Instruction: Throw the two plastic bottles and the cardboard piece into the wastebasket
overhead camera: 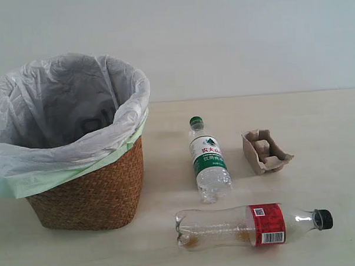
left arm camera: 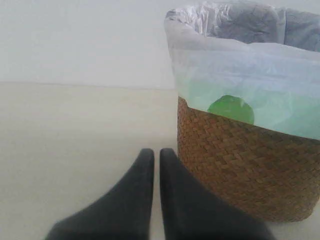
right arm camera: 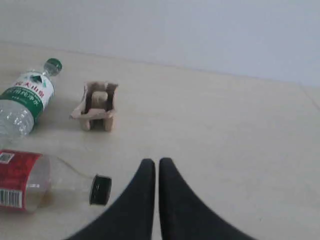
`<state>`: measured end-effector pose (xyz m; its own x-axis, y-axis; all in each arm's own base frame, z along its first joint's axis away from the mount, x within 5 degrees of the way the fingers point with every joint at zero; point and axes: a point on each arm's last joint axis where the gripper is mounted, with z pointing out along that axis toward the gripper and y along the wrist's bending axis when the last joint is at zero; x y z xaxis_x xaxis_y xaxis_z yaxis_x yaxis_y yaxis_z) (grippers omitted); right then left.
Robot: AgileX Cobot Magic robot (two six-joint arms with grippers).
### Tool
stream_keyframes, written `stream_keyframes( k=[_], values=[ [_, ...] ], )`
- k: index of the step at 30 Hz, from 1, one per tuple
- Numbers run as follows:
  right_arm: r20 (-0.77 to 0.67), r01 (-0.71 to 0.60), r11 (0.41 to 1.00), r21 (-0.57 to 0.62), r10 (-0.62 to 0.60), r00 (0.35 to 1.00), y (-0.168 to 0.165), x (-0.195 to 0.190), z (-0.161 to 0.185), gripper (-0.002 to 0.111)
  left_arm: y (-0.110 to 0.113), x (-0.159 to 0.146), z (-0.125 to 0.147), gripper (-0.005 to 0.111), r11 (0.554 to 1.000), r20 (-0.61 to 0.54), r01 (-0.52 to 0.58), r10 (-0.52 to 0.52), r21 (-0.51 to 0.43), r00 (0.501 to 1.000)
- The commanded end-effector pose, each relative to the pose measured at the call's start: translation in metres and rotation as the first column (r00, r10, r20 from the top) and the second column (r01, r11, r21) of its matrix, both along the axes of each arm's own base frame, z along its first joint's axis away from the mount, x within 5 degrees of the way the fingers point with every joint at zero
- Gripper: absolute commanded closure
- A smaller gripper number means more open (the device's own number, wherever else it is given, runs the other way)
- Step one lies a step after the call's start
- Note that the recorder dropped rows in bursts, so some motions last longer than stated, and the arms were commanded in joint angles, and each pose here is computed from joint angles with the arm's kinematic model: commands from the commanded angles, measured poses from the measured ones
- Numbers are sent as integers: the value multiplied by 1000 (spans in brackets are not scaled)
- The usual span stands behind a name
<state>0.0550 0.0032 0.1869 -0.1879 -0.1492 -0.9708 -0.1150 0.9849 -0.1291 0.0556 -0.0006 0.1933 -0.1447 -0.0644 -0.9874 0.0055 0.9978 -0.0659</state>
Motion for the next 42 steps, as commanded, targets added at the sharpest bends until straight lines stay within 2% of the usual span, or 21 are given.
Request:
stream_keyframes(
  k=[1,5,8,9,11,13,17,23,27,30,33,34,37,38,42],
  values=[
    [222,-31,999,-31,37,974,3,1,20,108,0,0,-1,103,1000,-1,0,0,0,1000],
    [381,-67,998,1,62,922,6,-1,35,108,0,0,-1,103,1000,-1,0,0,0,1000],
    [535,-111,994,22,82,841,9,-6,50,108,0,0,-1,103,1000,-1,0,0,0,1000],
    [575,-136,989,58,78,814,9,-8,55,108,0,0,-1,103,1000,-1,0,0,0,1000],
    [648,-240,949,206,51,760,10,-13,64,108,0,0,-1,103,1000,-1,0,0,0,1000],
    [673,-307,907,287,38,739,10,-15,68,108,0,0,-1,103,1000,-1,0,0,0,1000],
    [665,-314,890,332,15,747,8,-20,95,108,0,0,-1,103,1000,-1,0,0,0,1000],
    [516,-194,925,327,-2,857,5,-13,152,108,0,0,-1,103,1000,-1,0,0,0,1000],
    [429,-159,946,282,24,903,7,3,181,106,0,0,-1,103,1000,-1,0,0,0,1000],
    [353,-162,951,262,62,934,13,23,200,90,0,0,-1,103,1000,-1,0,0,0,1000],
    [242,-151,958,244,90,966,22,48,210,58,0,0,-1,103,1000,-1,0,0,0,1000],
    [201,-139,963,231,92,975,25,58,214,41,0,0,-1,103,1000,-1,0,0,0,1000],
    [44,-78,972,221,70,997,32,91,213,11,0,0,-1,103,1000,-1,0,0,0,1000],
    [-19,-53,974,220,58,998,35,102,211,4,0,0,-1,103,1000,-1,0,0,0,1000],
    [-207,11,985,172,25,978,44,140,196,3,0,0,-1,103,1000,-1,0,0,0,1000]
  ],
)
